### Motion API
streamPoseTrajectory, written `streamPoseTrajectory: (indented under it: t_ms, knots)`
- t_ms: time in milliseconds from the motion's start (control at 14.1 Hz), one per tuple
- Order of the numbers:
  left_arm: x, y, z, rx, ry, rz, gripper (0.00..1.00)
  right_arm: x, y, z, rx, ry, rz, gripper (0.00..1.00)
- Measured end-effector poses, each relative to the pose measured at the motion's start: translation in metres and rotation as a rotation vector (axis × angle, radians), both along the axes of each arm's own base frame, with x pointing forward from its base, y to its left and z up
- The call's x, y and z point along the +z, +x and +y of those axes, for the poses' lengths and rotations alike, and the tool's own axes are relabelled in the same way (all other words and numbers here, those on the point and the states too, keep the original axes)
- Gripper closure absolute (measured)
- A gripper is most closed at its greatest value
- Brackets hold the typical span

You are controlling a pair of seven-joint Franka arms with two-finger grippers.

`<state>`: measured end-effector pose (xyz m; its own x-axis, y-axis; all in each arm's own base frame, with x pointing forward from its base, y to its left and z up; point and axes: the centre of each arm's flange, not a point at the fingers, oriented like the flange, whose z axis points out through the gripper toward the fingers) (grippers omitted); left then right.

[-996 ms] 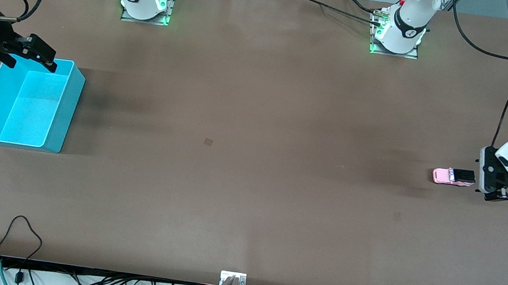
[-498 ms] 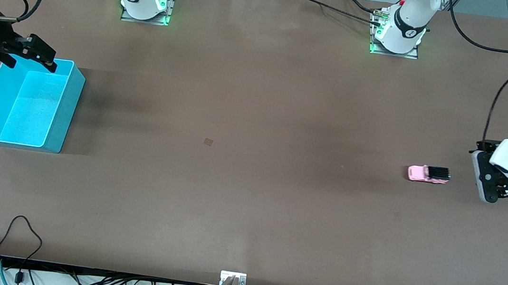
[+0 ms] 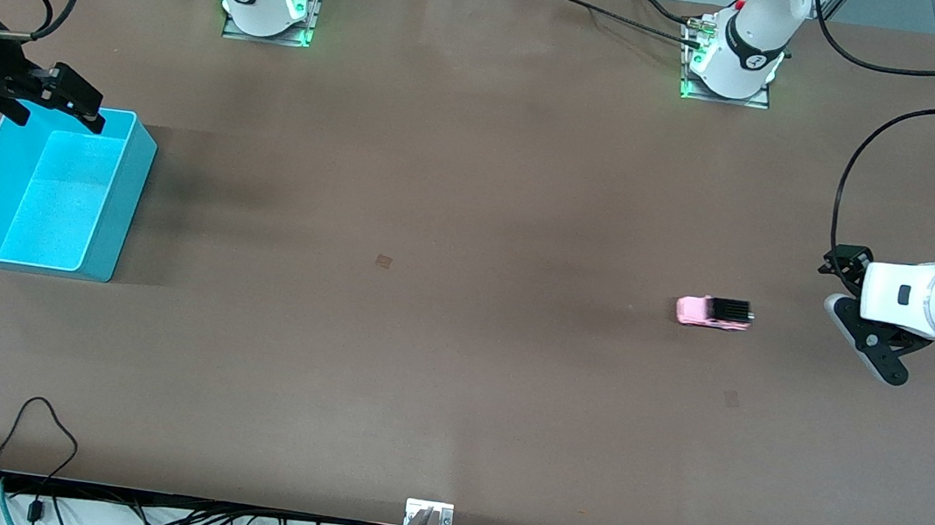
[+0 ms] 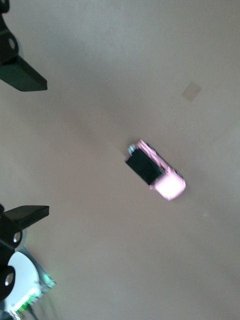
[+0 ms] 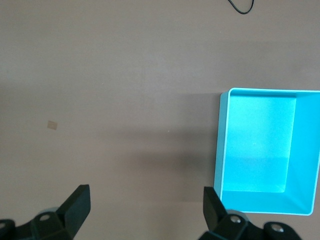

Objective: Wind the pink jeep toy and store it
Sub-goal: 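Withdraw the left gripper while the jeep rolls toward the blue bin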

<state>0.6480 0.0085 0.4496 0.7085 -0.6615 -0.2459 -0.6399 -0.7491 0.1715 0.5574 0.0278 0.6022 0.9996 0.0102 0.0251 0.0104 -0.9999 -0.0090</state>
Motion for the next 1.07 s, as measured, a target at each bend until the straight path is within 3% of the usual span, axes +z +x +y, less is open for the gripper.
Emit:
streamPoseTrajectory:
  t_ms: [213, 356, 640, 854, 1067]
  knots:
    - [0.031, -0.007, -0.037, 0.205, 0.086, -0.060, 0.00, 0.000, 0.000, 0.000, 0.000, 0.000, 0.000, 0.00]
    - [0.062, -0.019, -0.055, 0.378, 0.134, -0.135, 0.00, 0.000, 0.000, 0.000, 0.000, 0.000, 0.000, 0.00]
    - [0.106, -0.050, -0.026, 0.627, 0.113, -0.290, 0.00, -0.001, 0.000, 0.000, 0.000, 0.000, 0.002, 0.00]
    - [0.129, -0.081, -0.011, 0.690, 0.093, -0.328, 0.00, -0.001, 0.001, -0.001, -0.001, 0.000, 0.003, 0.00]
    - [0.121, -0.091, -0.017, 0.697, 0.103, -0.306, 0.00, -0.002, 0.001, -0.001, -0.001, 0.000, 0.003, 0.00]
